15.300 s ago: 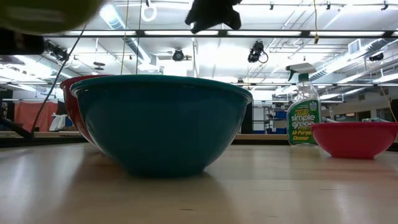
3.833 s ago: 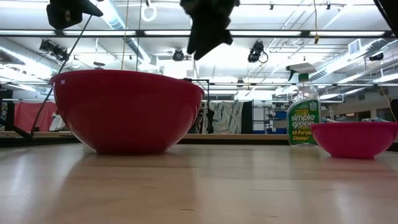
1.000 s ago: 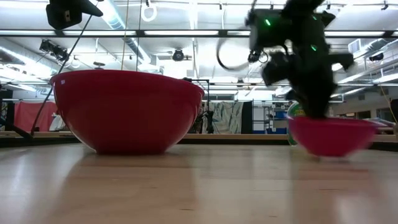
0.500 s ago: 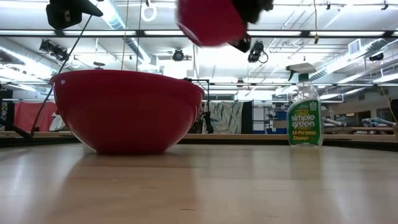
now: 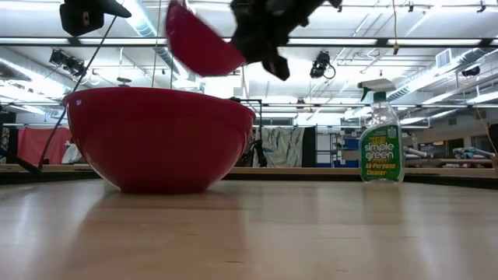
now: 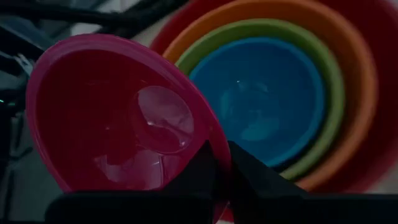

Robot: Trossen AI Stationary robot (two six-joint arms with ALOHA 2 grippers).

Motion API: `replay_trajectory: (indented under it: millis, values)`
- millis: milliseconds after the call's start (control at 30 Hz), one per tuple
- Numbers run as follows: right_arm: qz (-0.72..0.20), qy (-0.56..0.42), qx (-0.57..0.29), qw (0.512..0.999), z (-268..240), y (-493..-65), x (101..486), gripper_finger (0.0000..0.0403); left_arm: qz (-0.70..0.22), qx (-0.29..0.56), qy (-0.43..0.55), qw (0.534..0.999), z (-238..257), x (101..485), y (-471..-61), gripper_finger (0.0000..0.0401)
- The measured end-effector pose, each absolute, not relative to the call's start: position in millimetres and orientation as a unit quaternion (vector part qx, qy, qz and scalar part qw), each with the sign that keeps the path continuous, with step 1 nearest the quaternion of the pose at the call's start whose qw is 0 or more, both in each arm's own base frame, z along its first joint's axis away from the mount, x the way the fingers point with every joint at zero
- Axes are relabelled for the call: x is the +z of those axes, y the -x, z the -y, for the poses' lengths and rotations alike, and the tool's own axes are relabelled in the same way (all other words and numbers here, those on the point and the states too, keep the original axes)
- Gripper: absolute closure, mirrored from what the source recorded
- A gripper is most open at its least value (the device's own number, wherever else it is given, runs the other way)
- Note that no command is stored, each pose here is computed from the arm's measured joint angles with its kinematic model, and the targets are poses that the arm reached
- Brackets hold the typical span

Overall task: Nest bowls inside each other
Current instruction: Stack the pink bowl on top of the blue bowl

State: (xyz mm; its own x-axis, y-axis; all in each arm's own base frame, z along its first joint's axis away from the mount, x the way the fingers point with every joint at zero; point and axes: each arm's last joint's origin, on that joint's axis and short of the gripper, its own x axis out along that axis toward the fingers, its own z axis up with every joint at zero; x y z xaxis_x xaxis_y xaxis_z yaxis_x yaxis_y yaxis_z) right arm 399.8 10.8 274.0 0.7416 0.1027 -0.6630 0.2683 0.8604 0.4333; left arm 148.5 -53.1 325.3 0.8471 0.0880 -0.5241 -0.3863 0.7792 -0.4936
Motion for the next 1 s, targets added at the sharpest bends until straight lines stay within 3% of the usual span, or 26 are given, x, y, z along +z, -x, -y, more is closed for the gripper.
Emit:
replay_trajectory:
  millis: [300, 500, 1000]
  values:
    - [-0.382, -0.216, -0.137, 0.888, -5, -453, 261, 0.0372, -0.238, 0.127, 0.31, 0.912, 53, 327, -149, 0.0275]
    - [-0.398, -0.208, -0.15, 0.881, 11, -477, 248, 0.0372, -0.237, 0.129, 0.316, 0.91, 53, 327, -149, 0.0275]
    - [-0.488, -0.196, -0.134, 0.84, 15, -482, 205, 0.0371, -0.234, 0.128, 0.32, 0.909, 54, 327, -150, 0.0275]
